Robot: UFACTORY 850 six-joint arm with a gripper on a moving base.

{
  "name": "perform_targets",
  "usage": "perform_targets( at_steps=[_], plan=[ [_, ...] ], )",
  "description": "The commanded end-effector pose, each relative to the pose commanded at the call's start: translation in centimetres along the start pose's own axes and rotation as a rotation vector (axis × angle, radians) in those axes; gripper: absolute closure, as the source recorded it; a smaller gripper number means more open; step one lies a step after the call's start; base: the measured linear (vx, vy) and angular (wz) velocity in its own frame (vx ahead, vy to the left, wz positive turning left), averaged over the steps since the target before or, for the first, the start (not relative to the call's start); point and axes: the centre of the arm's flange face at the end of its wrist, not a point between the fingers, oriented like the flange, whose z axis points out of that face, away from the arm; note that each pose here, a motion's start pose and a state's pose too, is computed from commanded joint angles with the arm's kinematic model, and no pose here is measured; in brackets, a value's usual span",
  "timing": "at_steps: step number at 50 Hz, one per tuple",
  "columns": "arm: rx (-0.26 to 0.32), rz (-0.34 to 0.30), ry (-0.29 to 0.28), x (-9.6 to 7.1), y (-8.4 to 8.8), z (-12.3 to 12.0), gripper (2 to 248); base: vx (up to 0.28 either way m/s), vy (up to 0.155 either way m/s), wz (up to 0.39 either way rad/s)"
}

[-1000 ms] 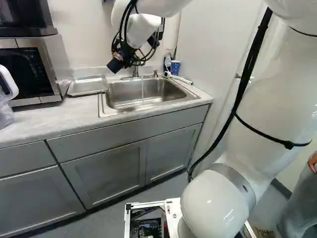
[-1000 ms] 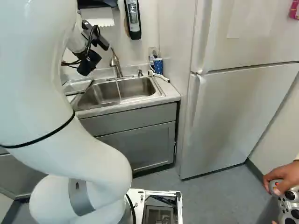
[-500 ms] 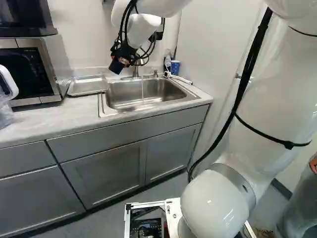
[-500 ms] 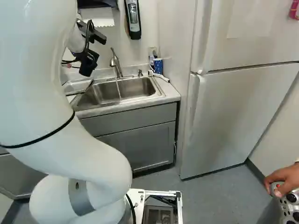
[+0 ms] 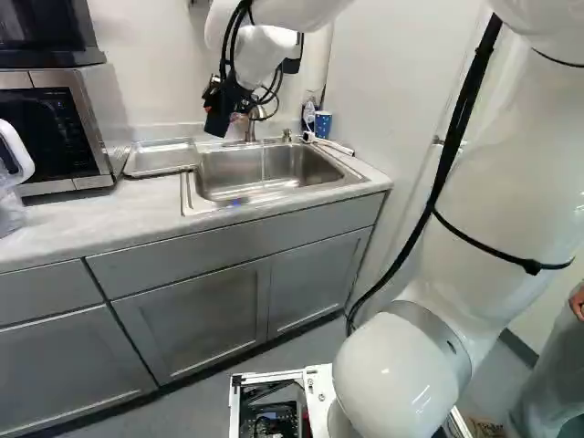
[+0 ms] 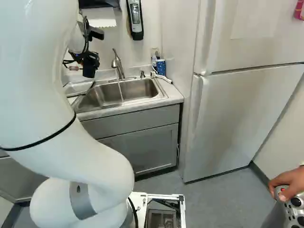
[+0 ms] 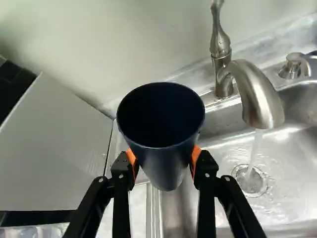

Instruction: Rinse the cup and place it in the tray

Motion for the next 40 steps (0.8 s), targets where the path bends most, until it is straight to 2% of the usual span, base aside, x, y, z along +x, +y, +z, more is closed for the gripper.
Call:
perform_targets(
  at_steps=[37, 40],
  plan=[
    [0.000, -0.389, 0.000, 0.00, 0.00, 0.00, 129, 0.000, 0.000, 0.000],
    [0.000, -0.389, 0.000, 0.00, 0.00, 0.00, 129, 0.000, 0.000, 0.000]
  ],
)
